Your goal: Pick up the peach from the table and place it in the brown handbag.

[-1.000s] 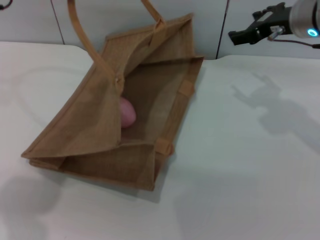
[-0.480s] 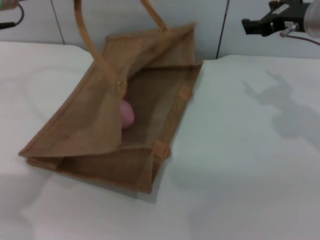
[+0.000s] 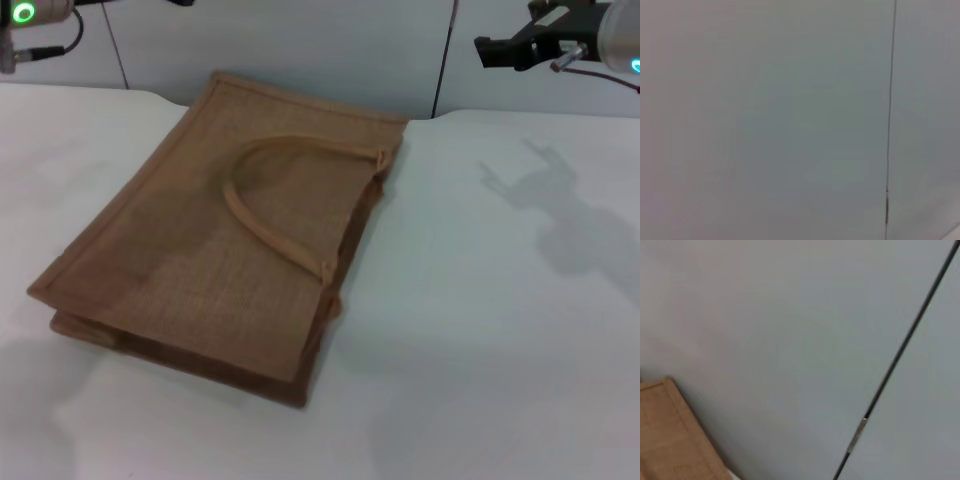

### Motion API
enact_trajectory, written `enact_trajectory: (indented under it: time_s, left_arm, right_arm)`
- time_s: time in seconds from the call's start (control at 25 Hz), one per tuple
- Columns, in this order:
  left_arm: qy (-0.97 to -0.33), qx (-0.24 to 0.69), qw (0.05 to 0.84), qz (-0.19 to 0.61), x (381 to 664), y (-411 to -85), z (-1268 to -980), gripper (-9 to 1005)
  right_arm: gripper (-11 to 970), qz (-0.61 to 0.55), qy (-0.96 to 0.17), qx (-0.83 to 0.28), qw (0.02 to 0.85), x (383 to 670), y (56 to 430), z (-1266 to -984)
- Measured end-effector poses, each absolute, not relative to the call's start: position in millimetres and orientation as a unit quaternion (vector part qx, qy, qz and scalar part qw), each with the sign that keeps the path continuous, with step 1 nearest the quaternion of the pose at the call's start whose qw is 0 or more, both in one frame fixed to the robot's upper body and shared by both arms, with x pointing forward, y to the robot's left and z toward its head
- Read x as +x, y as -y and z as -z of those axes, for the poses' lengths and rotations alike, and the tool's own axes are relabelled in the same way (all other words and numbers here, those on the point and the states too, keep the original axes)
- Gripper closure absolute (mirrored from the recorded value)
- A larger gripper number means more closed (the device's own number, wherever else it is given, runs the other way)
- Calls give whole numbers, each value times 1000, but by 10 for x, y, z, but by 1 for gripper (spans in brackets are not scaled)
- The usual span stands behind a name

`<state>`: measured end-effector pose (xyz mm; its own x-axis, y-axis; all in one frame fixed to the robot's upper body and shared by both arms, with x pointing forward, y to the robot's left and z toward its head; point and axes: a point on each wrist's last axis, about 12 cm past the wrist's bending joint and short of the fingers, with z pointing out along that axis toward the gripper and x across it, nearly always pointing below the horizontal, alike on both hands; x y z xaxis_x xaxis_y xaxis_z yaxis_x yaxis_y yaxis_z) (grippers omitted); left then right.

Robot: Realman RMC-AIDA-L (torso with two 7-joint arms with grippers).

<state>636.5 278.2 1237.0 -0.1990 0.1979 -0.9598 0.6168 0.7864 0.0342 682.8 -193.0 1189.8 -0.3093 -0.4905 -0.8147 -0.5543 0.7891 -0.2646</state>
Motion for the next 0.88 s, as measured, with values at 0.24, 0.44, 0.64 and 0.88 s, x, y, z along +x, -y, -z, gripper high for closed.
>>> enact_trajectory:
  time_s: [0.24, 0.44, 0.64, 0.88]
  left_arm:
    - [-694, 226, 652, 206, 6145, -3111, -12116, 418]
    - [-663, 185, 699, 193, 6026, -3312, -11784, 257]
    - [-650, 140, 727, 171, 5917, -3452, -11470, 178]
    - [-629, 66, 766, 118, 5760, -3558, -11098, 179]
  right_arm:
    - [144, -42, -790, -272, 548, 6745, 2057, -11850]
    - [144, -25, -760, -250, 599, 6624, 2137, -11789]
    - [144, 12, -730, -232, 642, 6542, 2115, -11704]
    - [144, 46, -707, -177, 683, 6434, 2159, -11544]
